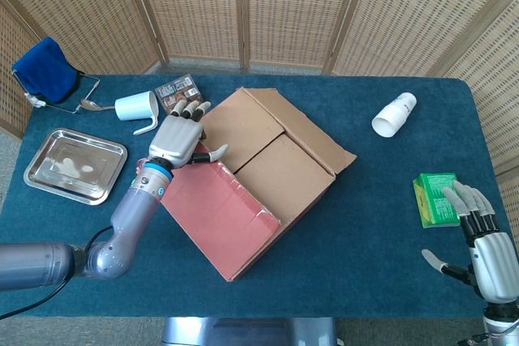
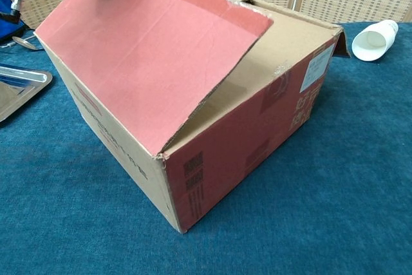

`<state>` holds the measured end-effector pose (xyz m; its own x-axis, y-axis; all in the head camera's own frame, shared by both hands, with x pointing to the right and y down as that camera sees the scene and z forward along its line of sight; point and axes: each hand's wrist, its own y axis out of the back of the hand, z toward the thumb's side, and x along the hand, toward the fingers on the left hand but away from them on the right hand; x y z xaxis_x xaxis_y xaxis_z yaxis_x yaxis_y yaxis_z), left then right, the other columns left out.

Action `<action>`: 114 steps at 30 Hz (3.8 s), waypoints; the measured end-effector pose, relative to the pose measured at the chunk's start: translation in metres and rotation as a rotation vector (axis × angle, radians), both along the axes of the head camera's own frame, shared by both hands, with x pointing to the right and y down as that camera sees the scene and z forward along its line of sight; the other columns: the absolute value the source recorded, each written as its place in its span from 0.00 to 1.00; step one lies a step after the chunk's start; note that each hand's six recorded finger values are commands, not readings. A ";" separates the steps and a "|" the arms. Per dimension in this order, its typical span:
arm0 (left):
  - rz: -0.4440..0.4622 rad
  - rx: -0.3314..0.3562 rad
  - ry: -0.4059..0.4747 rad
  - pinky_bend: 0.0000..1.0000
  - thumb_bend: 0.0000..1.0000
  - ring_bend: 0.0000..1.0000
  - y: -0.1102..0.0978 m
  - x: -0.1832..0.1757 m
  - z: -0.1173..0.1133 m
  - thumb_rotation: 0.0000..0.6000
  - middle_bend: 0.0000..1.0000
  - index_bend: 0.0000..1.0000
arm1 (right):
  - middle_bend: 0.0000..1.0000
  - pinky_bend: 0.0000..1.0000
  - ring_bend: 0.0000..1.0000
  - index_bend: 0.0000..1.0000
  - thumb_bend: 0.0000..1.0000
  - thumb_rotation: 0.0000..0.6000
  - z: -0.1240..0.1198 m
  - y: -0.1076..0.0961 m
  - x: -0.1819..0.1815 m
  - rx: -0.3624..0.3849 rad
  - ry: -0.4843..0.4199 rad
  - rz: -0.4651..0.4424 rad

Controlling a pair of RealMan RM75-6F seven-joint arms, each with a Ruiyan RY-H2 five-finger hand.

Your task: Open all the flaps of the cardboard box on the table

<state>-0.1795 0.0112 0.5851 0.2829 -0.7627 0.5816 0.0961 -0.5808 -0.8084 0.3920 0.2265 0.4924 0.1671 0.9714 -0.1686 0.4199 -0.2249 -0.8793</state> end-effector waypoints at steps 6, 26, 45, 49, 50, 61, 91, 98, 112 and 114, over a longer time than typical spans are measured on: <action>-0.014 0.007 0.031 0.00 0.00 0.00 -0.004 -0.012 -0.017 0.00 0.01 0.81 | 0.00 0.00 0.00 0.00 0.04 1.00 0.000 0.001 -0.001 -0.003 0.002 -0.003; 0.021 -0.040 0.111 0.00 0.00 0.00 0.010 -0.024 -0.059 0.01 0.02 0.81 | 0.00 0.00 0.00 0.00 0.05 1.00 0.003 0.001 -0.005 -0.015 0.007 -0.014; 0.091 -0.170 0.185 0.00 0.00 0.00 0.045 -0.026 -0.101 0.01 0.03 0.81 | 0.00 0.00 0.00 0.00 0.05 1.00 0.005 0.003 -0.008 -0.024 0.016 -0.023; 0.084 -0.235 0.222 0.00 0.00 0.00 0.053 -0.026 -0.103 0.01 0.03 0.81 | 0.00 0.00 0.00 0.00 0.04 1.00 0.005 0.004 -0.008 -0.025 0.017 -0.023; 0.083 -0.247 0.227 0.00 0.00 0.00 0.054 -0.026 -0.104 0.01 0.04 0.81 | 0.00 0.00 0.00 0.00 0.04 1.00 0.005 0.004 -0.009 -0.026 0.017 -0.023; 0.087 -0.305 0.261 0.25 0.00 0.26 0.058 -0.032 -0.111 0.03 0.41 0.81 | 0.00 0.00 0.00 0.00 0.04 1.00 0.006 0.004 -0.009 -0.026 0.018 -0.026; 0.087 -0.457 0.218 0.55 0.00 0.59 0.071 -0.044 -0.113 0.26 0.78 0.88 | 0.00 0.00 0.00 0.00 0.05 1.00 0.006 0.004 -0.009 -0.033 0.012 -0.024; 0.080 -0.534 0.151 0.55 0.00 0.59 0.080 -0.058 -0.107 0.30 0.78 0.88 | 0.00 0.00 0.00 0.00 0.05 1.00 0.005 0.004 -0.010 -0.033 0.007 -0.023; 0.086 -0.525 0.101 0.51 0.00 0.46 0.086 -0.073 -0.084 0.36 0.61 0.84 | 0.00 0.00 0.00 0.00 0.05 1.00 0.005 0.004 -0.009 -0.037 0.004 -0.023; 0.088 -0.478 0.110 0.49 0.00 0.41 0.081 -0.072 -0.082 0.38 0.56 0.83 | 0.00 0.00 0.00 0.00 0.05 1.00 0.005 0.004 -0.009 -0.036 0.003 -0.023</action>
<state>-0.2515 0.0921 0.5026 0.4136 -0.3882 0.8236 0.0905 -0.8826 -0.4614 0.3830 0.2304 0.4974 0.1883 0.9606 -0.2043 0.4116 -0.2660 -0.8717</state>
